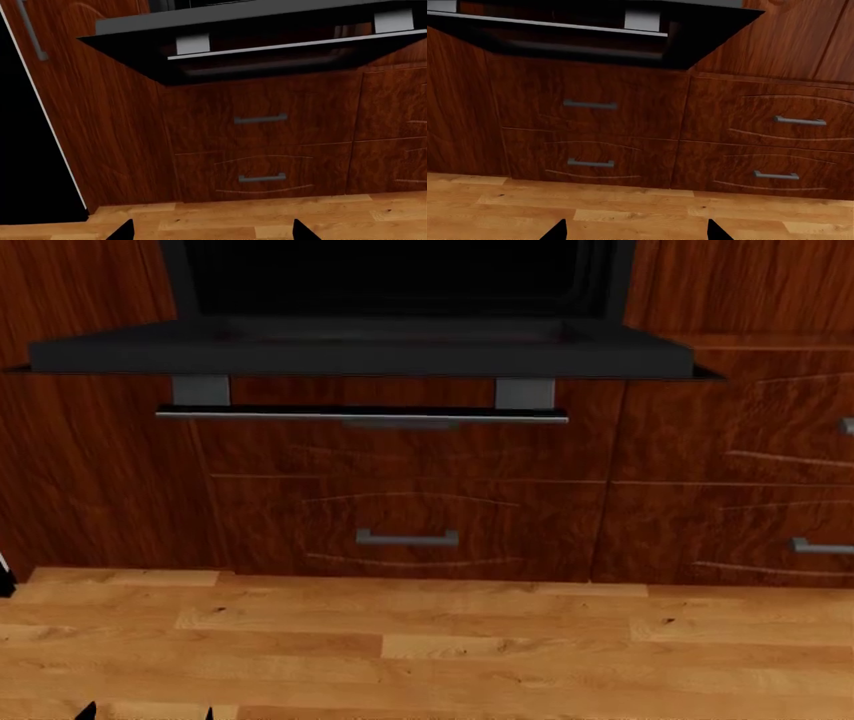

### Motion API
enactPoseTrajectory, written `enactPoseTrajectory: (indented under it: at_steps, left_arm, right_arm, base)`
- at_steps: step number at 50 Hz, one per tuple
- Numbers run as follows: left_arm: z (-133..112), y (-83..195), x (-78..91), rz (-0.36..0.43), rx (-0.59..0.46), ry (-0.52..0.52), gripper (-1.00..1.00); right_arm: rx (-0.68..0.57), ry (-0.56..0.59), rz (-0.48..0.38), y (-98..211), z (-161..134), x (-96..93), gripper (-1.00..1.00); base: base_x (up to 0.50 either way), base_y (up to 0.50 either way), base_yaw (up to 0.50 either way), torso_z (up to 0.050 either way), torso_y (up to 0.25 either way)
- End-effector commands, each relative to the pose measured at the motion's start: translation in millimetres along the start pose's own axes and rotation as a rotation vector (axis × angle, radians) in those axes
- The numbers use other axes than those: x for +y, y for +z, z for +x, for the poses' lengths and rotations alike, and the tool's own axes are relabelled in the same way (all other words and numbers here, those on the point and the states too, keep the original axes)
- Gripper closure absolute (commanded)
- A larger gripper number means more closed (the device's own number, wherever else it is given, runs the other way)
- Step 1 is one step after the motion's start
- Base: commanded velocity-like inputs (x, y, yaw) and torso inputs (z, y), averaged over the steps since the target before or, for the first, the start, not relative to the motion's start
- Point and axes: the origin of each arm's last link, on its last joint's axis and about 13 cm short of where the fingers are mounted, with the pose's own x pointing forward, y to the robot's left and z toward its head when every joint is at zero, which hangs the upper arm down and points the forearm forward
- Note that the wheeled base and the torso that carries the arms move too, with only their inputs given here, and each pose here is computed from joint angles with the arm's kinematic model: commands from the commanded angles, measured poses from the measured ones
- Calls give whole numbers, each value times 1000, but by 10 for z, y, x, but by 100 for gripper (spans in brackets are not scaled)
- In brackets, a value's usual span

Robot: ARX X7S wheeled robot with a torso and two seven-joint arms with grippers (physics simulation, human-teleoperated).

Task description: Close the oven door

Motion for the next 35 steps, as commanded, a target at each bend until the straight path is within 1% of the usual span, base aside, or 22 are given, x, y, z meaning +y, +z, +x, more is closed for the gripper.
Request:
enactPoseTrajectory:
  at_steps: [1, 35]
  left_arm:
    - [0, 0, 1, 0, 0, 0, -100]
    - [0, 0, 1, 0, 0, 0, -100]
  right_arm:
    - [0, 0, 0, -1, 0, 0, -100]
    - [0, 0, 0, -1, 0, 0, -100]
  base:
    - [0, 0, 0, -45, 0]
    - [0, 0, 0, -44, 0]
